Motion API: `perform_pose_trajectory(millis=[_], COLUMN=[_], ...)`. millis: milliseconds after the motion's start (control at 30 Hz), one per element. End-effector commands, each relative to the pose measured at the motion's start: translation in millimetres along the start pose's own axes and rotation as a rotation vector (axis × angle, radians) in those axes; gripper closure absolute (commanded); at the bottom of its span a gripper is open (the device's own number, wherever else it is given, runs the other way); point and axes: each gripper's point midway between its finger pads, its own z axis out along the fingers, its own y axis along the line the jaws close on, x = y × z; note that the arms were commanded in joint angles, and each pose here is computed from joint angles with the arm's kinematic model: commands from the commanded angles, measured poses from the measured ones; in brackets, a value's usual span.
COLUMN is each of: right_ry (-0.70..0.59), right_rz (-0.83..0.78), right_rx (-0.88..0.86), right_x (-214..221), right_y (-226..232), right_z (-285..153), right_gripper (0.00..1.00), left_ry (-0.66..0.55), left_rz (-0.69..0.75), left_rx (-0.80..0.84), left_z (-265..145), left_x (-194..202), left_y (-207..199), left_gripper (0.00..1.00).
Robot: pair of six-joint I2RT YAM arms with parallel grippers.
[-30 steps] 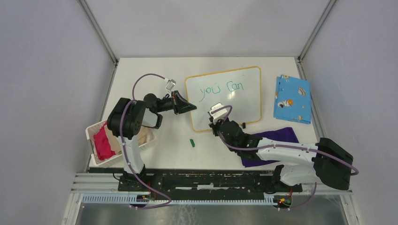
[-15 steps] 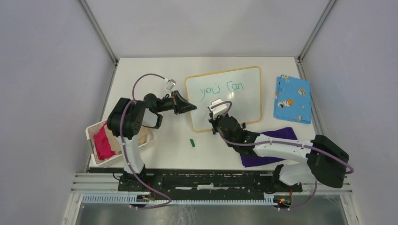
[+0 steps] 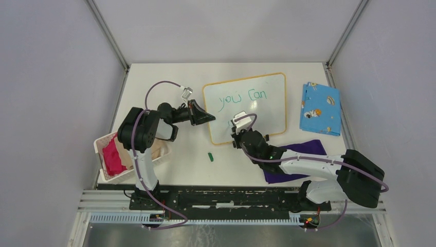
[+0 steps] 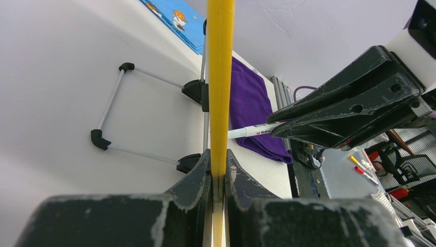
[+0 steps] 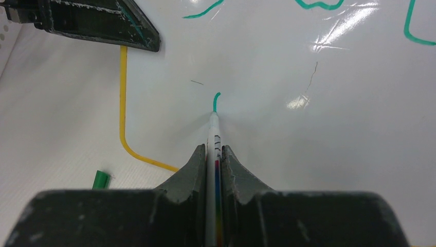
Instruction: Write a sentence on the whiteboard
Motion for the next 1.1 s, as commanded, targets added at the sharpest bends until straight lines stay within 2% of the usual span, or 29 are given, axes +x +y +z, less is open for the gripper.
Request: perform_pose_trajectory(millis=[0,367,800,1067], right_ry=[0.0,0.067,-0.001,-0.009], right_rz=[0.031,0.04,0.024,0.009], right_rx=[0.0,-0.041,-0.006,-0.033], right_x=[6,40,2,-6], right_y=[-4,-2,-3,5], right_z=[-5,-15,-5,0], right_gripper=[1.0,1.0,1.0,1.0], left_ry=[0.017,0.02,0.023,0.023], left_rz=[0.054,0.051,0.052,0.051], left_rx=[0.066,0.069,0.071,0.071], left_z=[5,6,6,6], left_x=[4,5,6,6], left_y=[-13,-13,-13,-13], left_gripper=[0.98,0.98,0.98,0.98])
